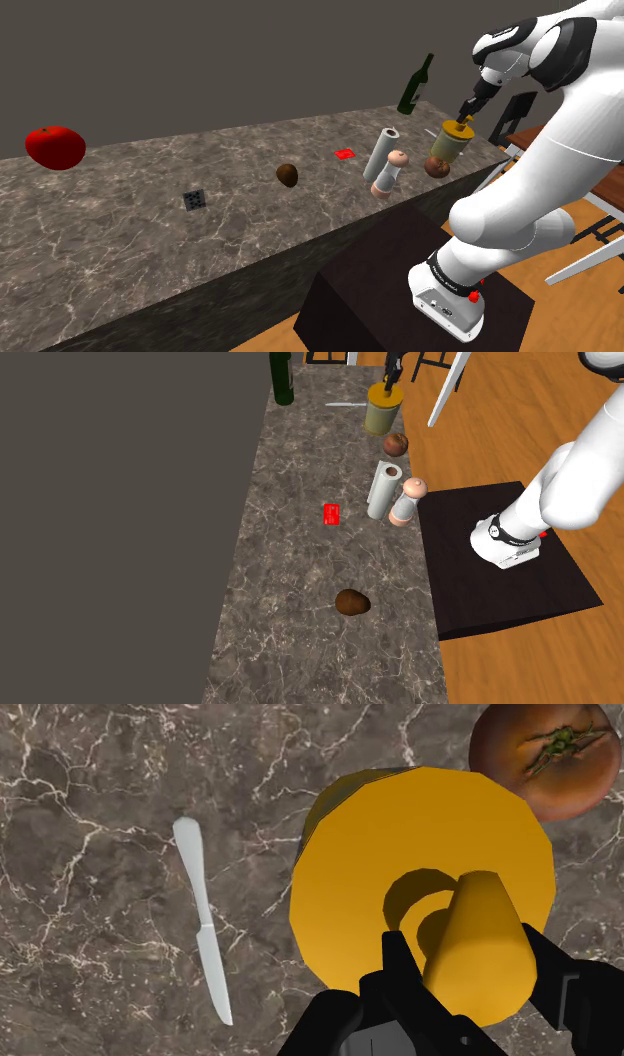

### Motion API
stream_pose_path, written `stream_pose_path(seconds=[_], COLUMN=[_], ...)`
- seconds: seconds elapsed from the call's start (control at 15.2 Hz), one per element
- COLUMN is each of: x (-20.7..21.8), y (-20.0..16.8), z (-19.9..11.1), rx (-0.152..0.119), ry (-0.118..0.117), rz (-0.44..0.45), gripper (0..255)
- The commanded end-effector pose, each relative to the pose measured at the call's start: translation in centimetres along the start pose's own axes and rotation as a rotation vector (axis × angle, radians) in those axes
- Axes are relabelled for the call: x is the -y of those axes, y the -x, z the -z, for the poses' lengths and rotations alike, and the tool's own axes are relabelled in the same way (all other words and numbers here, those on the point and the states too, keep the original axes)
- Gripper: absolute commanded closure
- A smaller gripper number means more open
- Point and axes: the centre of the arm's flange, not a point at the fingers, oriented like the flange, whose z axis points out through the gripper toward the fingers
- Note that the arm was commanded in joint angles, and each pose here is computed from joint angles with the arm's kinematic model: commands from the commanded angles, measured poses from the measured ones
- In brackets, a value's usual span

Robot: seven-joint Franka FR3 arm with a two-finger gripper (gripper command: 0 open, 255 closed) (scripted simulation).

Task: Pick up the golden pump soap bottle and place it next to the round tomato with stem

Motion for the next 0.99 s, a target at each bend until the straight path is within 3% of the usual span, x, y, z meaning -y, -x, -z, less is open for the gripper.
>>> stream_pose_path(seconds=[0.0, 0.2, 0.73, 0.79, 0.92], x=[0.0, 0.0, 0.0, 0.0, 0.0], y=[0.0, 0.1, 0.1, 0.1, 0.1], z=[-1.0, -2.3, -2.3, -2.3, -2.3], rx=[-0.001, -0.001, -0.001, -0.001, -0.001], ry=[0.001, 0.001, 0.001, 0.001, 0.001], rz=[0.0, 0.0, 0.0, 0.0, 0.0], gripper=[255, 255, 255, 0, 0])
